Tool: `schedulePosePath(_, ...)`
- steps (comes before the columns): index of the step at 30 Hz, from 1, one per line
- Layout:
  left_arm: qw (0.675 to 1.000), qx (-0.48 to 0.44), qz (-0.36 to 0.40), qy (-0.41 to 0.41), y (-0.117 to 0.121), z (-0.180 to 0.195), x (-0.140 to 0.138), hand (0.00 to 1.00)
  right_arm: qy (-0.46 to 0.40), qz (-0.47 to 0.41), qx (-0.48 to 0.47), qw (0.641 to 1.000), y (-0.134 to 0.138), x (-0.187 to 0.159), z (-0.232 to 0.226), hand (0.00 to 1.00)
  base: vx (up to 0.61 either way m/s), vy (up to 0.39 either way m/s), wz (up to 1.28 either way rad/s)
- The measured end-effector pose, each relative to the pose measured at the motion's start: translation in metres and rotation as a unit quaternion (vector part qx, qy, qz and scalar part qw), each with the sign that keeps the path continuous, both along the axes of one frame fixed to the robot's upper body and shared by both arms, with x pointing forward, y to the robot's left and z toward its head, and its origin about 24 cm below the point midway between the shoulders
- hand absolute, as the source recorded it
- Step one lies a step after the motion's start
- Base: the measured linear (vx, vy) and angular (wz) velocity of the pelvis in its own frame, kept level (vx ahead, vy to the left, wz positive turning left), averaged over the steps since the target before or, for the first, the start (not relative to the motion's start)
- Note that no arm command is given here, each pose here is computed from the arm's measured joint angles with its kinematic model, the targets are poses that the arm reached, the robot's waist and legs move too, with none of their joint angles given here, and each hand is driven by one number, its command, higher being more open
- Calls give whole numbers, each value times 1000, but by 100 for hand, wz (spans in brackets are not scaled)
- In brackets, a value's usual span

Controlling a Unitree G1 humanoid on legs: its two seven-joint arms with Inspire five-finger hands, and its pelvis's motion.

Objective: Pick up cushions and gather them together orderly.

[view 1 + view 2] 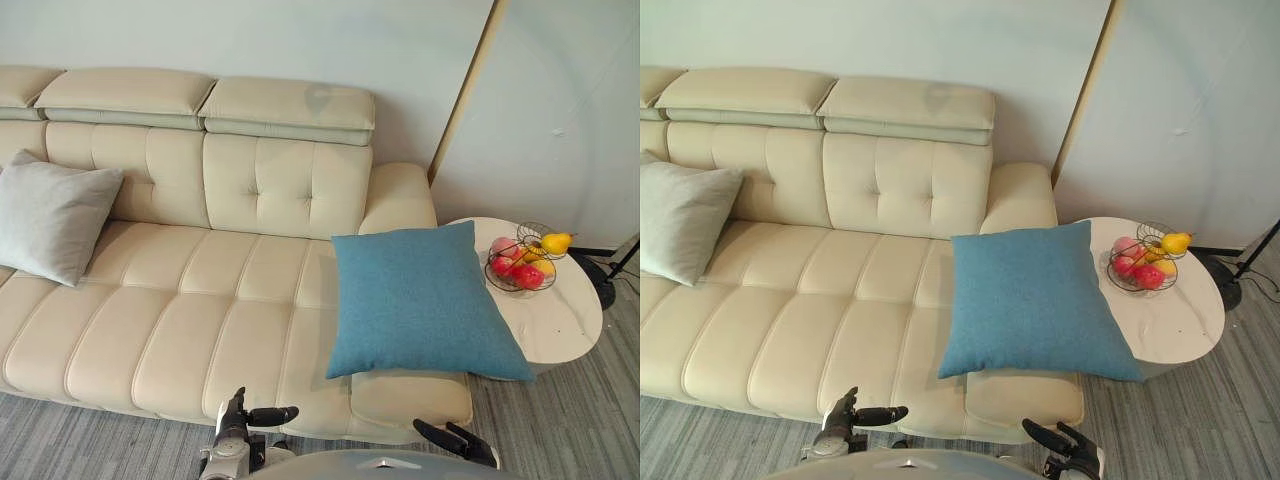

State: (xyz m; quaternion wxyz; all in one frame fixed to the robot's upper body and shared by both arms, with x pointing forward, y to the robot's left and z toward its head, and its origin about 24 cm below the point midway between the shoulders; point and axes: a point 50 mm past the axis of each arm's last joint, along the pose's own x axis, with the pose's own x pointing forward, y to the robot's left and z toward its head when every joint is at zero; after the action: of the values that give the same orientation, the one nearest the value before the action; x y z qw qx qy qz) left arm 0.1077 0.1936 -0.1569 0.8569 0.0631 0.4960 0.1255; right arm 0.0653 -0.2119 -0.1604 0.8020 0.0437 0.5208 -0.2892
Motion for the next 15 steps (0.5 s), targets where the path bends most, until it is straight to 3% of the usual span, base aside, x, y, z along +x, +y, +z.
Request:
schedulePosePath(6,1000,3,-6,-9,0,2,-2,100,-44,-11,-36,998,-13,4,14,100,4,18,-7)
schedulePosePath(11,998,13,6,-66,10,17,1,100,-157,-49,-156,974,-67,24,65,100,87,11,-9)
schedulePosePath(15,995,24,9,-101,18,29,6,100,-210,-48,-231,949,-94,36,101,100,84,8,-14)
